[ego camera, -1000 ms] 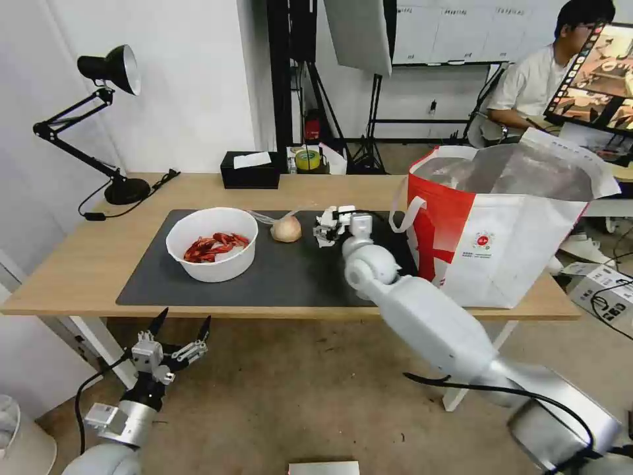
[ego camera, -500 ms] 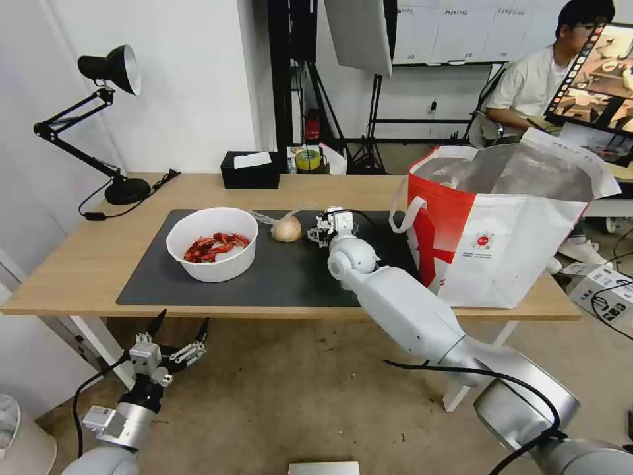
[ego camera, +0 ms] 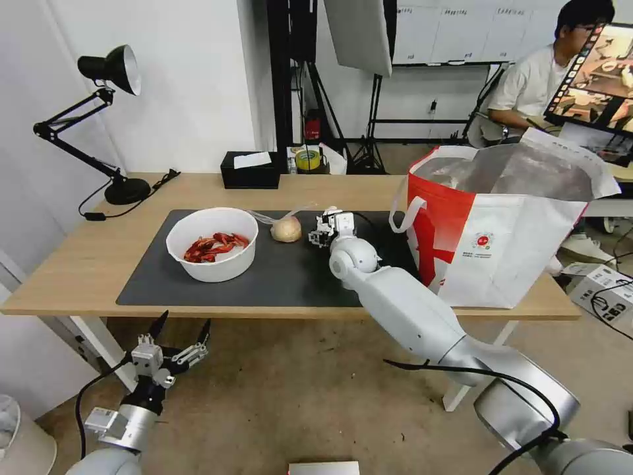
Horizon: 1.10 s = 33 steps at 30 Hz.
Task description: Pick up the trash from the table and place it into the takeout bag.
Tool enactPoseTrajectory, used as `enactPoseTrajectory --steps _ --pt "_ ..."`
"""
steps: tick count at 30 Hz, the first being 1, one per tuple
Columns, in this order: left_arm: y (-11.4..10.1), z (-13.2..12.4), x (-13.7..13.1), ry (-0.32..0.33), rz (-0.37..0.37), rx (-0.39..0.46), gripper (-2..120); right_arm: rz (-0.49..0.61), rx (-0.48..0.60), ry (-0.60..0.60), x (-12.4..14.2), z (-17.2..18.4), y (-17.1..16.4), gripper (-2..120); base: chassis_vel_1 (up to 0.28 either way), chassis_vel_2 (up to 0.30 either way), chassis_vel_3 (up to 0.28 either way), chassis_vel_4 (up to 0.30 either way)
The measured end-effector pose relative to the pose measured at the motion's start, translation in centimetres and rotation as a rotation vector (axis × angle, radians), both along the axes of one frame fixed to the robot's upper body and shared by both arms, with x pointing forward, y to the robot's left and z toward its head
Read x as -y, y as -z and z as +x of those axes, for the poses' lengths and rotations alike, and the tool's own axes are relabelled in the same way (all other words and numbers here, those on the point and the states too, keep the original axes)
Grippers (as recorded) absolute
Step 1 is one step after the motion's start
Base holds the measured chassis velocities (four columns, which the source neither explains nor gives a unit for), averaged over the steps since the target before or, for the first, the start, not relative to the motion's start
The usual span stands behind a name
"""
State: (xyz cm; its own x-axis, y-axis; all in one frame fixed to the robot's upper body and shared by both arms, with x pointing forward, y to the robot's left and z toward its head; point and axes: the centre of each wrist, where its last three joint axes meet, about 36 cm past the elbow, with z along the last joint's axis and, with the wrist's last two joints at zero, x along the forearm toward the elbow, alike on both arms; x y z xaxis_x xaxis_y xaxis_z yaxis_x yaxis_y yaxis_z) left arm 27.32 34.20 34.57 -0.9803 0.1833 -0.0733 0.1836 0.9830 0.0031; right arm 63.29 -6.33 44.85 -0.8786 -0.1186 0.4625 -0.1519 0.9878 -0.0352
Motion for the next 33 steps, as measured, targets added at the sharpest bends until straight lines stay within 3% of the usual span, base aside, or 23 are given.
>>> enactPoseTrajectory --steps 1,2,3,7,12,21,28,33 --pt "0.0 0.0 0.0 0.000 0.000 0.000 100 0.000 0.000 0.000 0.0 0.0 0.0 79 0.000 0.000 0.000 0.000" --pt "0.0 -0.1 0.2 -0.002 -0.022 -0.005 100 0.005 -0.006 0.001 0.0 -0.1 0.1 68 0.000 0.000 0.000 0.000" --pt "0.0 -0.1 0.2 -0.002 -0.022 -0.005 100 0.005 -0.006 0.001 0.0 -0.1 0.1 68 0.000 0.000 0.000 0.000" --pt "0.3 -0.4 0.3 -0.008 -0.032 -0.016 100 0.014 -0.018 0.011 0.2 -0.2 0.4 48 0.000 0.000 0.000 0.000" --pt "0.3 -0.5 0.3 -0.010 -0.032 -0.016 100 0.016 -0.021 0.015 0.5 -0.2 0.4 35 0.000 0.000 0.000 0.000" --pt "0.2 -0.4 0.4 -0.006 -0.030 -0.012 100 0.047 -0.010 0.009 0.8 -0.5 0.2 1 0.000 0.000 0.000 0.000" --pt "-0.2 -0.4 0.5 -0.002 -0.029 -0.003 100 0.088 0.126 -0.050 2.8 -3.1 -1.8 0 0.000 0.000 0.000 0.000" --pt "-0.1 -0.5 0.7 -0.003 -0.033 -0.003 100 0.030 0.316 -0.126 4.9 -6.3 -1.8 0 0.000 0.000 0.000 0.000"
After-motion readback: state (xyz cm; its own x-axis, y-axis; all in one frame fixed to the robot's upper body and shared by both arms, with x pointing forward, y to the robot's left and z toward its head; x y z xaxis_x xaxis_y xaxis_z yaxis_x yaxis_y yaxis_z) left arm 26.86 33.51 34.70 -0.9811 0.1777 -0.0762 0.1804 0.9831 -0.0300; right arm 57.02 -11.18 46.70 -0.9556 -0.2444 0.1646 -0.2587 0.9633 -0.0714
